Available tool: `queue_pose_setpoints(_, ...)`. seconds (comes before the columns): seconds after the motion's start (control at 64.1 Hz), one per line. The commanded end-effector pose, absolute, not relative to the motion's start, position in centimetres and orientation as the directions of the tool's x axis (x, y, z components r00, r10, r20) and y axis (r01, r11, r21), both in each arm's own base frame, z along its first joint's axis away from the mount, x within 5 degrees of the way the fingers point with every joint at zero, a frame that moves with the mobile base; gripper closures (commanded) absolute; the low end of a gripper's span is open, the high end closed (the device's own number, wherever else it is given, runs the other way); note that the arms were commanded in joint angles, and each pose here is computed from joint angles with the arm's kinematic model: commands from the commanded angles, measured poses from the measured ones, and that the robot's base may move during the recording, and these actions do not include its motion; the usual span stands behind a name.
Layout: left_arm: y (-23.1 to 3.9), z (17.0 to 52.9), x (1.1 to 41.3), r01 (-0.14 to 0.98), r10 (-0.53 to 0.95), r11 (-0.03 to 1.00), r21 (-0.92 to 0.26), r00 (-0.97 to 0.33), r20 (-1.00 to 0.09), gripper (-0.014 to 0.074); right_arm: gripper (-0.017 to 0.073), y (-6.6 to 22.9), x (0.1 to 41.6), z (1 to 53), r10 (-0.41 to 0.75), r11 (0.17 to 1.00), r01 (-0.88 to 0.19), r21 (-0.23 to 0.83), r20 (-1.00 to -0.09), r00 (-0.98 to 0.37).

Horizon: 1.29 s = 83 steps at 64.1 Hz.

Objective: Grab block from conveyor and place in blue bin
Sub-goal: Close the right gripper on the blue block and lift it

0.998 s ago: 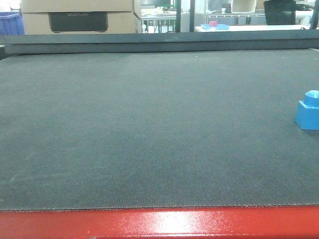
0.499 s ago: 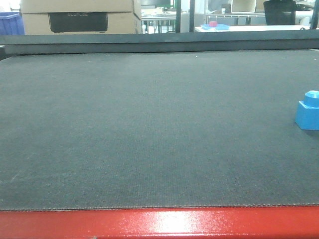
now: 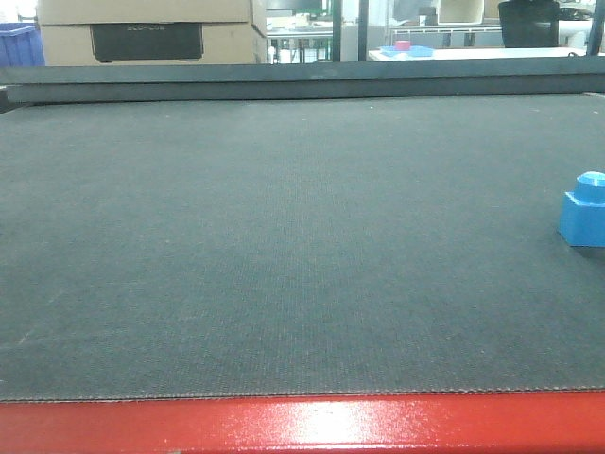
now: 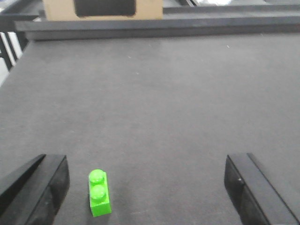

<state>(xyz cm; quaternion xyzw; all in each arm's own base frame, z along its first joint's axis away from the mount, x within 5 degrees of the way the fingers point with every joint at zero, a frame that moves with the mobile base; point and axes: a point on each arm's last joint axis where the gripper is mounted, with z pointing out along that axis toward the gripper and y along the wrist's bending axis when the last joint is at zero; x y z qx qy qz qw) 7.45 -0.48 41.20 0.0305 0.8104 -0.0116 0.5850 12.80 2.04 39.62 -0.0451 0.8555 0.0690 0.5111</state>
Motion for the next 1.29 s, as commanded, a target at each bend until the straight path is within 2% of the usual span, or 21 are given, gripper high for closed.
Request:
queue_pose_setpoints(0.0,-0.7,41.3,8.0,0.081,0.034,0.997,0.008,-0.326,-0.945,0.0014,-0.0010,2.7,15.8,40.0,-0.049,0.984,-0.169,0.057,-0.825,-0.563)
queue_pose_setpoints(0.265,-1.0,41.0,8.9,0.126,0.065,0.992,0.021,-0.350,-0.935,0.0014,-0.0010,4.7,24.8,37.5,-0.115,0.979,-0.193,0.064,-0.608,-0.786)
queue_pose_setpoints(0.39,-1.1,41.0,9.1,0.136,0.071,0.990,0.023,-0.355,-0.932,0.0014,-0.0010,4.9,27.9,34.3,-0.086,0.990,-0.133,0.056,-0.506,-0.858)
queue_pose_setpoints(0.718,-1.2,40.9,9.0,0.141,0.073,0.990,0.023,-0.360,-0.930,0.0014,-0.0010,5.5,32.5,27.1,-0.041,0.997,-0.060,0.050,-0.318,-0.947)
queue_pose_setpoints(0.92,-1.2,40.9,9.0,0.141,0.074,0.990,0.023,-0.364,-0.929,0.0014,-0.0010,5.8,34.1,24.1,-0.022,0.998,-0.037,0.051,-0.273,-0.962)
queue_pose_setpoints(1.123,-1.2,40.9,9.0,0.141,0.074,0.990,0.023,-0.364,-0.929,0.0014,-0.0003,5.9,35.0,22.7,-0.015,0.998,-0.030,0.052,-0.273,-0.962)
queue_pose_setpoints(1.217,-1.2,40.9,9.0,0.141,0.074,0.990,0.023,-0.364,-0.929,0.0014,0.0067,5.9,35.2,21.9,-0.016,0.998,-0.029,0.050,-0.256,-0.967)
queue_pose_setpoints(1.279,-1.2,40.9,9.0,0.141,0.074,0.990,0.023,-0.364,-0.929,0.0014,0.0165,6.0,35.3,21.4,-0.017,0.998,-0.029,0.047,-0.237,-0.971)
